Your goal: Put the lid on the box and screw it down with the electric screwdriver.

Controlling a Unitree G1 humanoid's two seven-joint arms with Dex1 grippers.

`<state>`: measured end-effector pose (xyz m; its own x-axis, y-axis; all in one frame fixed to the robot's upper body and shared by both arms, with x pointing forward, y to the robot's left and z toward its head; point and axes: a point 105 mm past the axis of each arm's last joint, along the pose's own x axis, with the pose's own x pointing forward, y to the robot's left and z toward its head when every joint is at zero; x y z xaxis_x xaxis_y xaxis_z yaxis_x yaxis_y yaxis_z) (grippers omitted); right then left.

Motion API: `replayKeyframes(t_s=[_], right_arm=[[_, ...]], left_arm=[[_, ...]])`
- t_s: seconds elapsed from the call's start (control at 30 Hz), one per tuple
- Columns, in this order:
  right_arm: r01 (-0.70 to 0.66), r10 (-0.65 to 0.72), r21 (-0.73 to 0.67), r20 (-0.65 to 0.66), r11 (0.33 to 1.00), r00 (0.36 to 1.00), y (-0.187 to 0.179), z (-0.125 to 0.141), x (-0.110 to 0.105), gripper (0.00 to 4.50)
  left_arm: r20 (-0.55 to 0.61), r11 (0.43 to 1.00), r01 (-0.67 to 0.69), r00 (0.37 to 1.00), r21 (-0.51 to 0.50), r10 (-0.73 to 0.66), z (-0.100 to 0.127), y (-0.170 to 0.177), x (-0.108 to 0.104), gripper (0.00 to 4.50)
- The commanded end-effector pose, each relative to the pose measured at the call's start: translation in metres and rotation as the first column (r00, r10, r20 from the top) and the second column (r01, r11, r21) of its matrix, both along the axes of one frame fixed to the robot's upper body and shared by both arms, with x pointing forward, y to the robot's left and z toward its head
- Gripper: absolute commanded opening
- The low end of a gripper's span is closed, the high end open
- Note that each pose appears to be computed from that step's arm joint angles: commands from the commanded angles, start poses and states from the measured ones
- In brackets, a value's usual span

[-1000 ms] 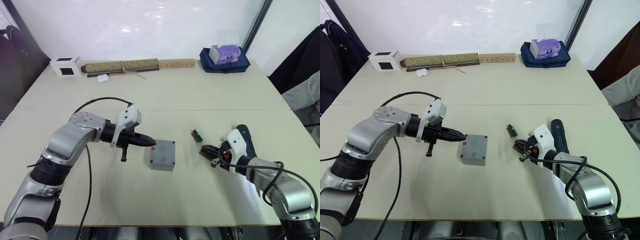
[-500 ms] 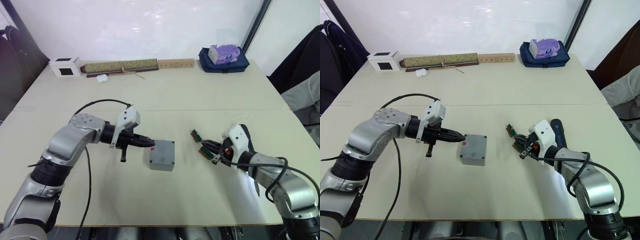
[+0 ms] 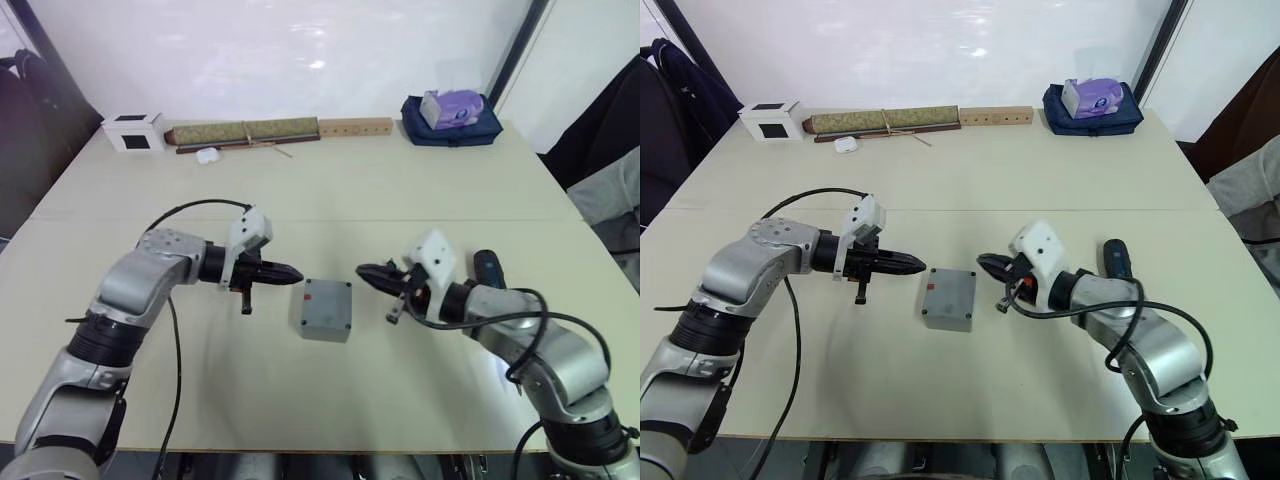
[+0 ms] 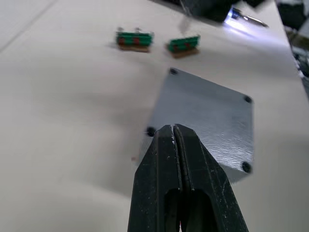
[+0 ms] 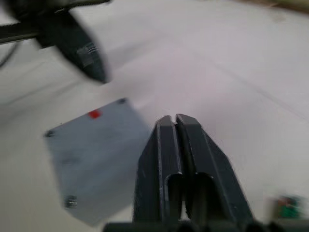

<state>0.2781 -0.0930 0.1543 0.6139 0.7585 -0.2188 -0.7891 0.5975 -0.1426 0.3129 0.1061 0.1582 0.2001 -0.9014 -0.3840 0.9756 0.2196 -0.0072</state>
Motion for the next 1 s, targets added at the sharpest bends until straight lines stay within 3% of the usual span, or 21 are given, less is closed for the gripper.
replayKeyframes(t_s=[0.03, 1.0], right_arm=[[-0.018, 0.018, -0.008, 0.036, 1.0, 0.999, 0.004, 0.003, 0.0, 0.02], [-0.014, 0.015, -0.032, 0.011, 0.999, 1.0, 0.011, -0.015, 0.008, 0.02]], left_arm=[[0.055, 1.0, 0.009, 0.998, -0.018, -0.008, 0.013, 0.0, 0.0, 0.0], [0.046, 1.0, 0.026, 0.999, -0.006, -0.026, 0.002, -0.008, -0.004, 0.0]])
